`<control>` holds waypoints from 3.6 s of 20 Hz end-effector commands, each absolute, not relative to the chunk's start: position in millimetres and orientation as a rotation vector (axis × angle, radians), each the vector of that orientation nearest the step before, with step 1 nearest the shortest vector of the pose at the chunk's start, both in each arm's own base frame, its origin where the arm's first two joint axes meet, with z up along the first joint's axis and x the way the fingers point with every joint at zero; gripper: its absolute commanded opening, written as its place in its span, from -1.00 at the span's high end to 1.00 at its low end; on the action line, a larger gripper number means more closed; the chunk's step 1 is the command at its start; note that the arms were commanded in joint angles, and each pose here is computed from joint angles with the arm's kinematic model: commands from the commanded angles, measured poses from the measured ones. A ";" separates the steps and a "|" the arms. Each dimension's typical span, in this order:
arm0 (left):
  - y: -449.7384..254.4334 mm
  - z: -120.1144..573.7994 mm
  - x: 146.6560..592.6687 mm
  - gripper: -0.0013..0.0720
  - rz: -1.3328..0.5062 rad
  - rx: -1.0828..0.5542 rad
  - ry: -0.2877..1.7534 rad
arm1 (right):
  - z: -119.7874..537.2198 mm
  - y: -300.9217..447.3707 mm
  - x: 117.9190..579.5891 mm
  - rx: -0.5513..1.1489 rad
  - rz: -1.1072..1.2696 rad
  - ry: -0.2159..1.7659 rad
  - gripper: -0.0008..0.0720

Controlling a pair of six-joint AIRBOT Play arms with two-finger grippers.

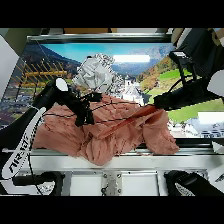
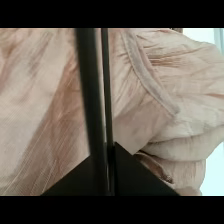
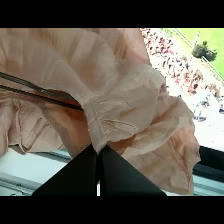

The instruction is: Fold the clothes and pants, and hang the long-sleeved shirts on hangers.

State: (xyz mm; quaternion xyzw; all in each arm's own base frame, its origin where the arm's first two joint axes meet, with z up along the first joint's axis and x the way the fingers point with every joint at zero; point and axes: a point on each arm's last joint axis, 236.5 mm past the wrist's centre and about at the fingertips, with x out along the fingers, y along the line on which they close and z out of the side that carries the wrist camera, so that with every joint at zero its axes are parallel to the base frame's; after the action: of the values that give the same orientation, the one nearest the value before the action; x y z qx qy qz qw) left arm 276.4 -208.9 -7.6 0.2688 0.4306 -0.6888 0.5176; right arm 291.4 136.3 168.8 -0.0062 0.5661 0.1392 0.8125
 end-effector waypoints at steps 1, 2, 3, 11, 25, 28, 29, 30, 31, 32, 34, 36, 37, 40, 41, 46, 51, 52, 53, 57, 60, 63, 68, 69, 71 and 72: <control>-210.1 -7.8 277.6 0.94 -1.650 0.648 1.029 | 177.0 173.4 298.5 -0.015 0.401 1.127 0.96; -211.4 -7.0 277.4 0.94 -1.652 0.641 1.025 | 178.1 187.7 298.7 -0.016 0.439 1.112 0.96; -215.7 -3.7 277.0 0.94 -1.659 0.617 1.011 | 179.8 202.3 297.7 -0.010 0.479 1.103 0.96; -224.4 3.3 278.8 0.94 -1.664 0.562 0.976 | 195.0 296.3 305.7 -0.046 0.670 1.041 0.96; -222.4 5.2 271.0 0.94 -1.693 0.554 0.996 | 192.4 255.3 354.4 -0.172 0.430 0.947 0.96; -222.5 5.1 271.3 0.94 -1.692 0.554 0.995 | 193.5 214.9 356.2 -0.239 0.282 0.965 0.96; -222.5 5.2 271.2 0.94 -1.692 0.554 0.995 | 193.0 209.8 355.9 -0.250 0.264 0.971 0.96; -222.5 5.2 271.2 0.94 -1.692 0.554 0.995 | 193.6 211.0 357.4 -0.249 0.267 0.963 0.96; -222.5 5.2 271.2 0.94 -1.692 0.554 0.995 | 195.3 219.2 359.1 -0.233 0.293 0.947 0.96; -222.5 5.1 271.3 0.94 -1.692 0.554 0.995 | 197.2 229.7 360.4 -0.212 0.327 0.931 0.96; -222.4 5.2 271.1 0.94 -1.693 0.554 0.995 | 198.0 254.3 358.4 -0.160 0.413 0.919 0.96; -222.5 5.2 271.2 0.94 -1.692 0.554 0.995 | 194.2 281.5 348.7 -0.107 0.518 0.943 0.96; -222.5 5.1 271.3 0.94 -1.692 0.554 0.995 | 191.8 295.3 341.9 -0.092 0.577 0.958 0.96; -222.5 5.1 271.3 0.94 -1.692 0.554 0.995 | 185.2 319.4 327.5 -0.101 0.664 0.980 0.96; -222.5 5.1 271.4 0.94 -1.692 0.554 0.995 | 182.2 323.3 325.3 -0.108 0.671 0.986 0.96; -222.7 5.2 271.2 0.94 -1.692 0.554 0.995 | 175.5 331.7 319.7 -0.138 0.698 0.997 0.95; -222.5 5.2 271.3 0.94 -1.692 0.554 0.995 | 174.4 330.7 318.3 -0.141 0.697 1.005 0.74; -222.5 5.2 271.3 0.94 -1.692 0.554 0.995 | 173.4 330.1 316.4 -0.143 0.698 1.014 0.01; -222.5 5.2 271.2 0.94 -1.692 0.554 0.995 | 173.3 330.9 312.4 -0.147 0.714 1.024 -0.62; -222.5 5.2 271.2 0.94 -1.692 0.554 0.995 | 188.1 331.8 286.7 -0.180 0.837 1.028 -0.72; -222.5 5.2 271.2 0.94 -1.692 0.554 0.995 | 202.7 304.9 273.8 -0.221 0.887 1.069 -0.72; -222.5 5.2 271.2 0.94 -1.692 0.554 0.995 | 215.2 287.8 275.2 -0.211 0.931 1.052 -0.72; -222.5 5.1 271.4 0.94 -1.692 0.554 0.995 | 220.0 276.2 276.7 -0.286 0.983 1.004 -0.72; -222.5 5.1 271.3 0.94 -1.692 0.554 0.995 | 219.2 275.5 275.9 -0.333 1.010 0.984 -0.72; -222.4 5.1 271.0 0.94 -1.693 0.554 0.996 | 221.9 268.1 279.7 -0.424 1.065 0.919 -0.72; -222.4 5.1 271.0 0.94 -1.693 0.554 0.996 | 226.6 257.2 285.5 -0.437 1.071 0.888 -0.72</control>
State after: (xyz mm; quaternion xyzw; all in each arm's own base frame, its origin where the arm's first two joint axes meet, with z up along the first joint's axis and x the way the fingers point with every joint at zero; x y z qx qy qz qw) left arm 270.8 -222.6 5.0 0.2311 0.4162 -0.7069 0.5231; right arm 282.0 271.5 221.5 -0.1555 0.4402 0.4613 0.7545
